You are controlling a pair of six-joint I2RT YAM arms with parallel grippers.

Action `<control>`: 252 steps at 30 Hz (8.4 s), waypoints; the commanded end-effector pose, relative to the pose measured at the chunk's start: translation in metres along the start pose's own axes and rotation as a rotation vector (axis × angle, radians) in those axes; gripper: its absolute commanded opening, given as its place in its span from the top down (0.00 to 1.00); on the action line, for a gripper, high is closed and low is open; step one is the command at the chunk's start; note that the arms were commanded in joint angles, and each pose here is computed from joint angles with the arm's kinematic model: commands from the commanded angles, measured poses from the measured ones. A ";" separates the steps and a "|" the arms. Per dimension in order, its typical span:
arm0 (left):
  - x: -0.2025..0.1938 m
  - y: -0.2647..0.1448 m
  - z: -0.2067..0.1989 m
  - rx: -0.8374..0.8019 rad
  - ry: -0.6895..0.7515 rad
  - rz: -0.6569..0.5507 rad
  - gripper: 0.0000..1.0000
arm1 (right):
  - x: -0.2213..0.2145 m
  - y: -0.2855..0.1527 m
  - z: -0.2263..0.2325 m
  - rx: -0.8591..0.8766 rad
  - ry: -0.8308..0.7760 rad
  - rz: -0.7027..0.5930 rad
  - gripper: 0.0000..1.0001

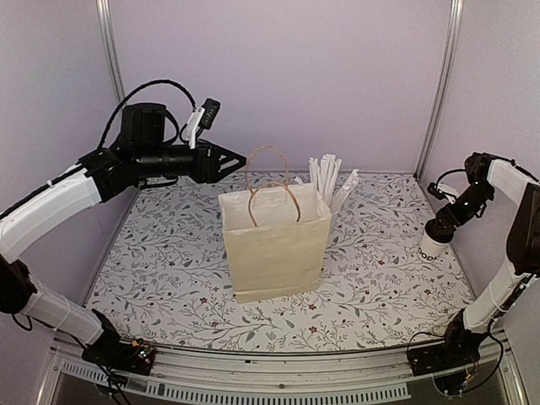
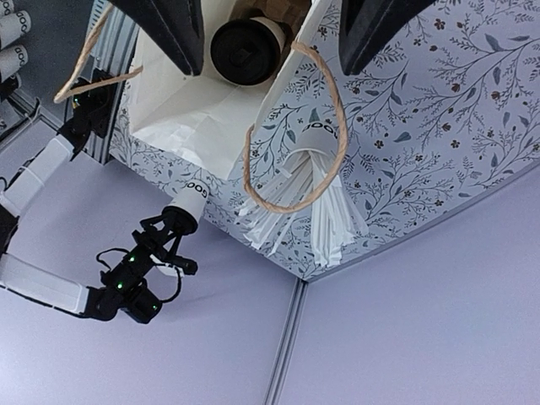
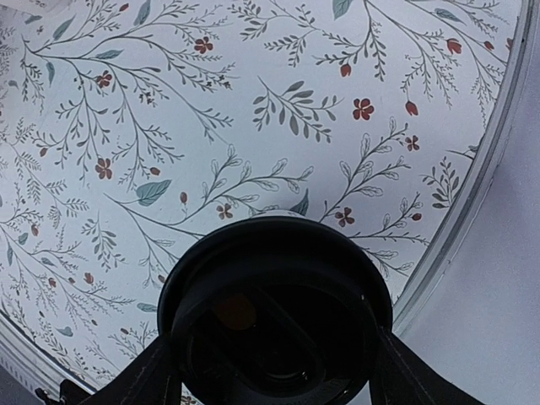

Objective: Pack the takeout coffee

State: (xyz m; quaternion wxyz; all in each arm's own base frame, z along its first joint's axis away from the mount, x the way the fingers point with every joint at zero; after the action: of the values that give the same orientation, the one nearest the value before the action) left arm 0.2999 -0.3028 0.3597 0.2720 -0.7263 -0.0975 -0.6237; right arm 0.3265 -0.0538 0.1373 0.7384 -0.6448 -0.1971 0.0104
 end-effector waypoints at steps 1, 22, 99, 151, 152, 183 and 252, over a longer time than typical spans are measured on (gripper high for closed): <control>0.015 -0.020 0.004 0.051 0.017 -0.019 0.43 | -0.006 -0.022 0.041 0.077 -0.077 -0.028 0.33; -0.023 -0.090 0.008 0.255 -0.106 0.192 0.41 | -0.071 -0.052 0.341 0.486 -0.984 -0.020 0.32; -0.208 0.002 -0.172 -0.189 0.323 1.054 0.01 | -0.018 -0.083 0.242 0.422 -0.513 -0.736 0.01; -0.244 0.029 -0.173 -0.188 0.345 1.123 0.22 | -0.024 -0.066 0.245 0.468 -0.536 -0.666 0.01; -0.246 0.028 -0.175 -0.189 0.355 1.130 0.22 | -0.024 -0.066 0.245 0.469 -0.536 -0.666 0.01; -0.127 -0.020 -0.254 -0.409 0.322 0.790 0.40 | -0.003 -0.116 0.248 0.428 -0.590 -0.722 0.01; -0.043 -0.039 -0.176 -0.028 0.391 0.541 0.56 | 0.020 -0.165 0.453 0.979 -0.930 -0.419 1.00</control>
State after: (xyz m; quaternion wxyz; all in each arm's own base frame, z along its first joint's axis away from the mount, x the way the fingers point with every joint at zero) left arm 0.1190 -0.3322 0.3491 0.4144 -0.6233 0.1552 -0.6447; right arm 0.1855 0.3598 0.3329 0.7682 -0.1473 -0.5824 0.2214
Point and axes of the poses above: each gripper's point midway between its finger pads, its own y axis out along the fingers, its own z axis along the line the jaws close on, x = y × z, the point moved 1 cm from there along -y, back along the fingers, and after that the axes turned 12 degrees about y, right-handed, at the moved point
